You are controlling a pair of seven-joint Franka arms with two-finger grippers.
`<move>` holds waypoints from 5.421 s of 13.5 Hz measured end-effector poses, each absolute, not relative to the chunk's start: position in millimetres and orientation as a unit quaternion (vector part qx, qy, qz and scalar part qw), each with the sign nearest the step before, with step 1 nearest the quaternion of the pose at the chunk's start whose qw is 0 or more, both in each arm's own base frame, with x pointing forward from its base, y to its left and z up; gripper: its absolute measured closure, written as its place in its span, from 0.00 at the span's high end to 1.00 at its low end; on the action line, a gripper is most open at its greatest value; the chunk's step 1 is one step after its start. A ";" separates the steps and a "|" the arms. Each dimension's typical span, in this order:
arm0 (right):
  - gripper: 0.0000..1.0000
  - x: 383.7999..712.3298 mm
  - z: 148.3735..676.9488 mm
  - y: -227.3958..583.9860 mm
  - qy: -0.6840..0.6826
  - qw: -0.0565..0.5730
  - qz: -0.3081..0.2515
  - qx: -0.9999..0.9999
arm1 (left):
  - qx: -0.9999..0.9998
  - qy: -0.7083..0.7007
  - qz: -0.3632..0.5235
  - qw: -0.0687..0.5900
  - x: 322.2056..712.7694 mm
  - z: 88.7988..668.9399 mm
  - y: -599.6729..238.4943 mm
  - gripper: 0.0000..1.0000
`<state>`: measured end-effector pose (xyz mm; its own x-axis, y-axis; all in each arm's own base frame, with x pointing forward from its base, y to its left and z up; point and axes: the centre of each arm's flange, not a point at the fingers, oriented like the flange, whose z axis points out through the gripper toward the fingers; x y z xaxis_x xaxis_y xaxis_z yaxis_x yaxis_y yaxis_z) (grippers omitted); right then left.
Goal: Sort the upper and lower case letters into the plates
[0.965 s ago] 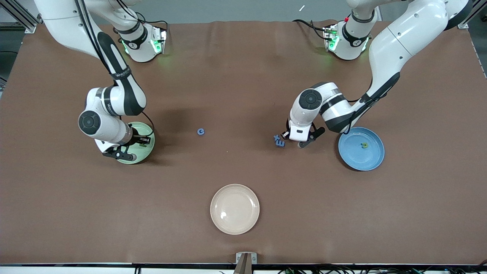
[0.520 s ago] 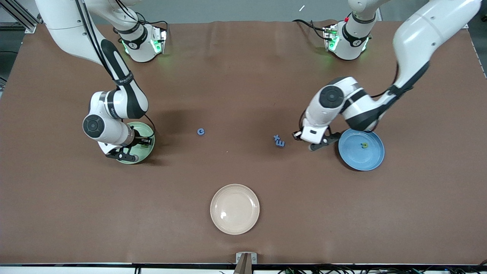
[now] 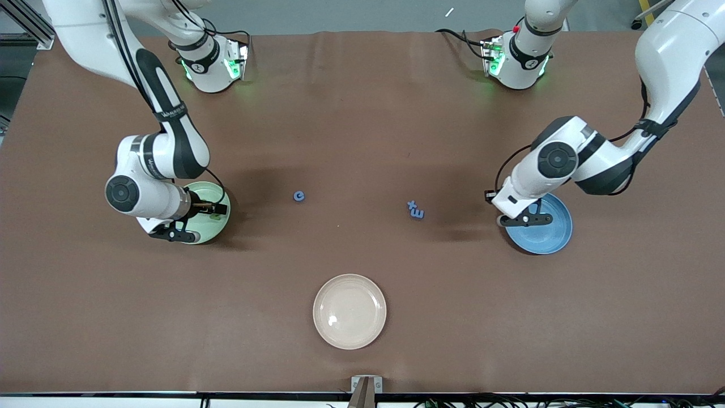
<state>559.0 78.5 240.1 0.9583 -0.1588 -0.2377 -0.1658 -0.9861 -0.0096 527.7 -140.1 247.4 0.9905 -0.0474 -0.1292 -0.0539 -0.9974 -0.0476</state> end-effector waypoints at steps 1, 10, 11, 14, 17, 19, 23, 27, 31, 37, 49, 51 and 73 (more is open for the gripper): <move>1.00 557.1 246.8 93.5 0.092 0.013 0.117 -0.989 | -0.996 0.047 0.065 0.028 528.0 244.7 -130.1 0.29; 1.00 522.6 245.1 238.4 0.163 0.002 0.063 -0.985 | -0.989 0.130 0.055 0.053 529.7 203.0 -81.5 0.29; 1.00 518.6 242.0 248.3 0.170 0.003 0.057 -0.984 | -0.989 0.131 0.054 0.053 528.4 199.6 -79.9 0.29; 1.00 507.9 227.9 277.2 0.185 0.007 0.039 -0.982 | -0.987 0.137 0.053 0.058 524.6 192.3 -76.1 0.29; 1.00 497.4 205.5 293.3 0.189 0.012 0.021 -0.982 | -0.987 0.138 0.055 0.060 523.3 189.5 -73.9 0.29; 1.00 491.5 190.4 295.5 0.192 0.013 0.015 -0.981 | -0.987 0.138 0.056 0.061 522.7 188.6 -73.4 0.29; 1.00 486.9 179.5 301.1 0.194 0.015 0.008 -0.981 | -0.987 0.137 0.058 0.061 521.8 186.2 -71.3 0.29; 0.98 477.5 172.0 309.5 0.186 0.014 0.006 -0.982 | -0.987 0.137 0.058 0.061 521.7 186.0 -71.2 0.34; 0.95 469.1 165.8 309.4 0.183 0.009 0.011 -0.983 | -0.987 0.143 0.048 0.054 524.9 198.5 -84.7 0.74; 0.74 464.7 169.7 314.4 0.178 0.010 0.010 -0.984 | -0.994 0.094 0.044 0.020 534.6 265.1 -195.7 1.00; 0.36 461.4 182.6 311.6 0.180 0.000 0.025 -0.983 | -1.000 -0.020 -0.013 0.002 518.4 228.8 -383.9 1.00; 0.36 471.4 193.9 293.0 0.169 -0.006 0.036 -0.985 | -1.000 0.011 -0.007 -0.003 520.9 222.3 -384.9 0.98; 0.36 570.8 215.9 12.2 0.004 0.025 0.075 -0.997 | -0.999 0.050 0.006 -0.006 525.6 174.7 -376.3 0.51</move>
<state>570.8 12.2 215.9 0.9887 -0.0037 -0.1501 -0.0112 -0.9987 -0.0490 525.6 -376.3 174.7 0.9950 -0.0991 -0.0110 -0.0990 -0.9950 0.0135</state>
